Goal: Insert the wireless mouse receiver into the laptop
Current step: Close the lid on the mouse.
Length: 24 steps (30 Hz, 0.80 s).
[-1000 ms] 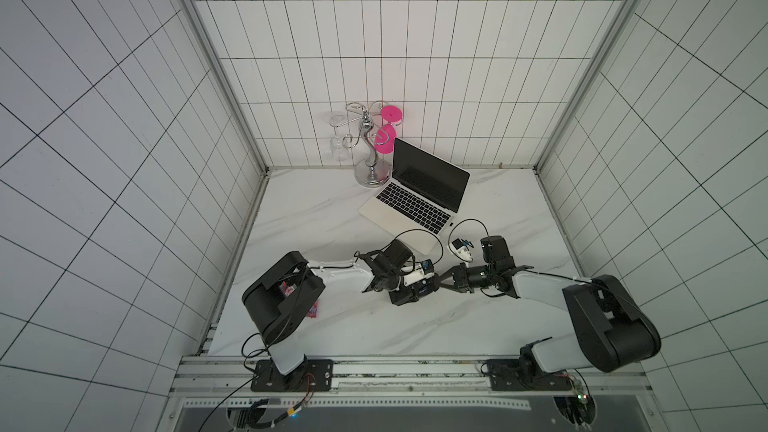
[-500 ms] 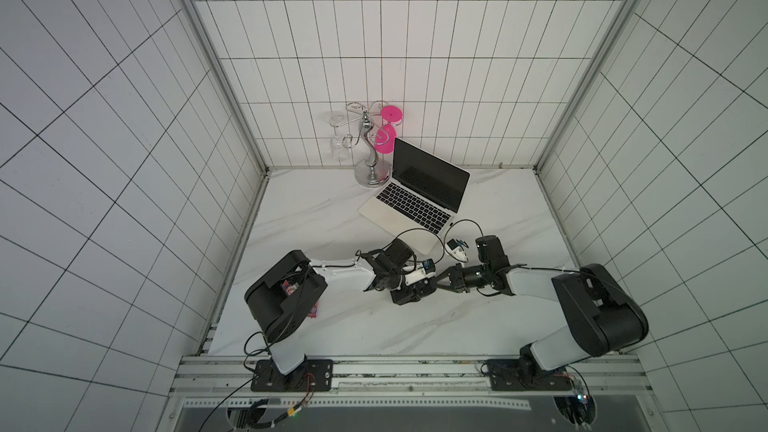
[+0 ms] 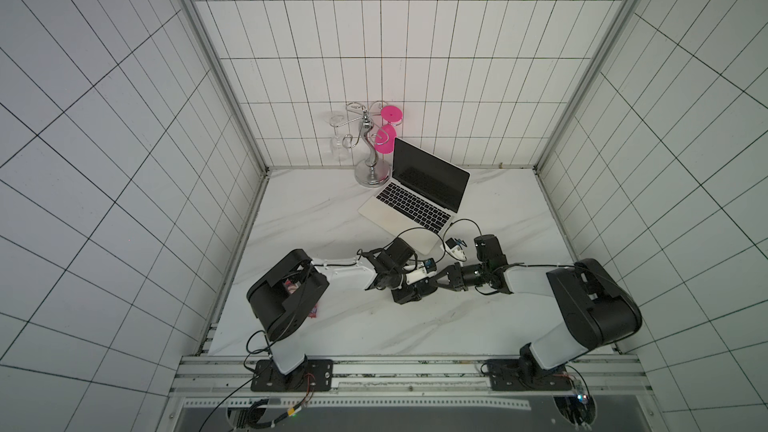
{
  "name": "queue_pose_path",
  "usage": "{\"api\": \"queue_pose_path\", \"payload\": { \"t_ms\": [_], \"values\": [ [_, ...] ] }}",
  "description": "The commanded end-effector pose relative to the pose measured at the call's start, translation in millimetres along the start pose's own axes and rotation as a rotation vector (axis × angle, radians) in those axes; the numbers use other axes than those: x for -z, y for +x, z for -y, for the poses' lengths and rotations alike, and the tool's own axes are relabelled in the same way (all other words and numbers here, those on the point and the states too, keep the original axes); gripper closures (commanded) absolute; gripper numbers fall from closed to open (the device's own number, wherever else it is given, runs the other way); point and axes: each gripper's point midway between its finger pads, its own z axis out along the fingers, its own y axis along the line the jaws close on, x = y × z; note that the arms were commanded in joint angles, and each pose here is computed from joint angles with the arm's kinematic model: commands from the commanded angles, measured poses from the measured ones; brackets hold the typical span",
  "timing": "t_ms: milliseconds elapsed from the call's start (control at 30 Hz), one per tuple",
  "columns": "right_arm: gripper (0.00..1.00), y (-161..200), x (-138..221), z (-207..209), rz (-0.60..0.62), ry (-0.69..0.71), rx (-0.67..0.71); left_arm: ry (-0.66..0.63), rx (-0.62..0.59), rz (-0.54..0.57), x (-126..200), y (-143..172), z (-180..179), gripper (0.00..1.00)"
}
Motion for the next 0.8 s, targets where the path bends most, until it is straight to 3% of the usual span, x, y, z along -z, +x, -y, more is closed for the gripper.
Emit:
{"api": "queue_pose_path", "payload": {
  "t_ms": [0, 400, 767],
  "values": [
    [0.98, 2, -2, 20, 0.008, 0.092, -0.02, 0.07, 0.045, -0.081, -10, 23, 13, 0.71],
    [0.78, -6, 6, 14, 0.025, 0.16, -0.005, 0.061, 0.068, -0.09, -12, 24, 11, 0.72],
    [0.53, -4, 23, 19, 0.044, 0.3, 0.02, 0.063, 0.079, -0.099, -13, 25, 11, 0.73]
  ]
}}
